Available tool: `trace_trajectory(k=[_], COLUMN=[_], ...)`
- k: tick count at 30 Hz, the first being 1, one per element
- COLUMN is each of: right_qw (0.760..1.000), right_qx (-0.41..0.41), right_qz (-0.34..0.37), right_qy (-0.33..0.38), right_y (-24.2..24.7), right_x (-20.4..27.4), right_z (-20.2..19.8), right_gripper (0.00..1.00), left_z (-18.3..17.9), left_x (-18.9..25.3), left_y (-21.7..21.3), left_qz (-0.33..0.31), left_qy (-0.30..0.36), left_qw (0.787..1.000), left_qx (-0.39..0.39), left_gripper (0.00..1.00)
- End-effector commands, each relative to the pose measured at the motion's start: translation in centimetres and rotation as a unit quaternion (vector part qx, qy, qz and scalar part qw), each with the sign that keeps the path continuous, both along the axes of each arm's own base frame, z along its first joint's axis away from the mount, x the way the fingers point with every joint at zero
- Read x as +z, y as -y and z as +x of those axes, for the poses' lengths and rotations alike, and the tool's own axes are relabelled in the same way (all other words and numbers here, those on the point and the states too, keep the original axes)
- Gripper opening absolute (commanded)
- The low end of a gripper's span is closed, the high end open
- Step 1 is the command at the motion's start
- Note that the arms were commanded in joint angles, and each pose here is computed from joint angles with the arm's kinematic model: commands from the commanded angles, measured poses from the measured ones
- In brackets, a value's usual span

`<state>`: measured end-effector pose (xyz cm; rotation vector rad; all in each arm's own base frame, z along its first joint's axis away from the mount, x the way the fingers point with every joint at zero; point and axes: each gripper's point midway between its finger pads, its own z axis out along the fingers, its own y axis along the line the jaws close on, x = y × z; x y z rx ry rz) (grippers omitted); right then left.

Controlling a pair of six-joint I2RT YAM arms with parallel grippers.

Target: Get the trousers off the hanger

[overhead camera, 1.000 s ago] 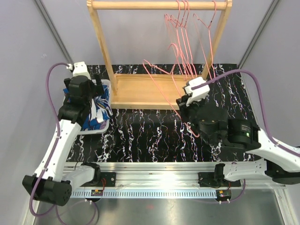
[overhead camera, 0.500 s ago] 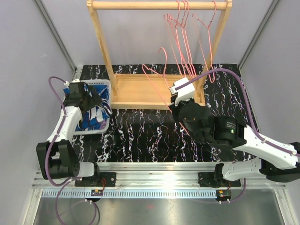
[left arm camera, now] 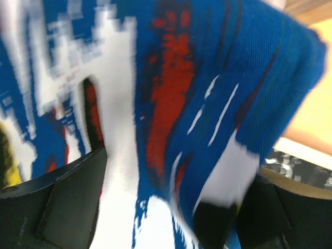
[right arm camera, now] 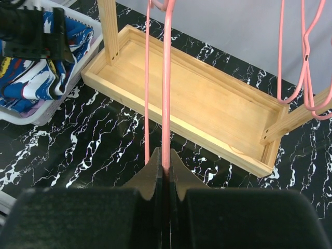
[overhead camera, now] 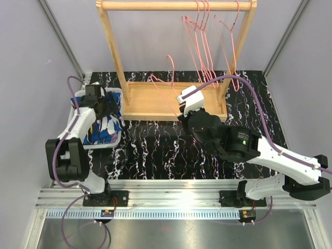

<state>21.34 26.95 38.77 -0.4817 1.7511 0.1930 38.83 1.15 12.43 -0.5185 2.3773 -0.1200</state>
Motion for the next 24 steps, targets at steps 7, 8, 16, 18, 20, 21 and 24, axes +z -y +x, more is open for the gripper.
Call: trace_trajectory(k=[7, 8, 16, 18, 20, 21, 24], right_qw=[0.999, 0.999, 0.999, 0.999, 0.998, 0.999, 0.999], right_qx=[0.013, 0.014, 0.015, 0.016, 0.015, 0.014, 0.0], right_qz=[0.048, 0.049, 0.049, 0.052, 0.052, 0.051, 0.045], right_qy=[0.007, 0.006, 0.006, 0.008, 0.011, 0.013, 0.018], right_y=[-0.4, -0.5, 0.3, 0.5, 0.6, 0.7, 0.9], right_x=[2.2, 2.2, 1.9, 2.0, 2.2, 2.3, 2.5], right_z=[-0.1, -0.1, -0.4, -0.4, -0.4, -0.4, 0.3], right_gripper=[0.0, 0.0, 0.0, 0.0, 0.0, 0.0, 0.0], left_z=[-0.9, -1.0, -1.8, -1.6, -1.8, -1.6, -0.9], left_x=[-4.2, -5.7, -9.6, -8.8, -7.1, -5.9, -0.4], left_y=[-2.4, -2.2, -0.3, -0.6, -1.1, -1.2, -1.5], left_qz=[0.091, 0.085, 0.057, 0.068, 0.087, 0.093, 0.103], left_qy=[-0.1, -0.119, -0.188, -0.181, -0.175, -0.166, -0.099], left_qw=[0.991, 0.989, 0.976, 0.976, 0.977, 0.978, 0.988], left_qx=[-0.018, -0.025, -0.092, -0.096, -0.089, -0.087, -0.064], left_gripper=[0.89, 0.88, 0.83, 0.83, 0.83, 0.86, 0.94])
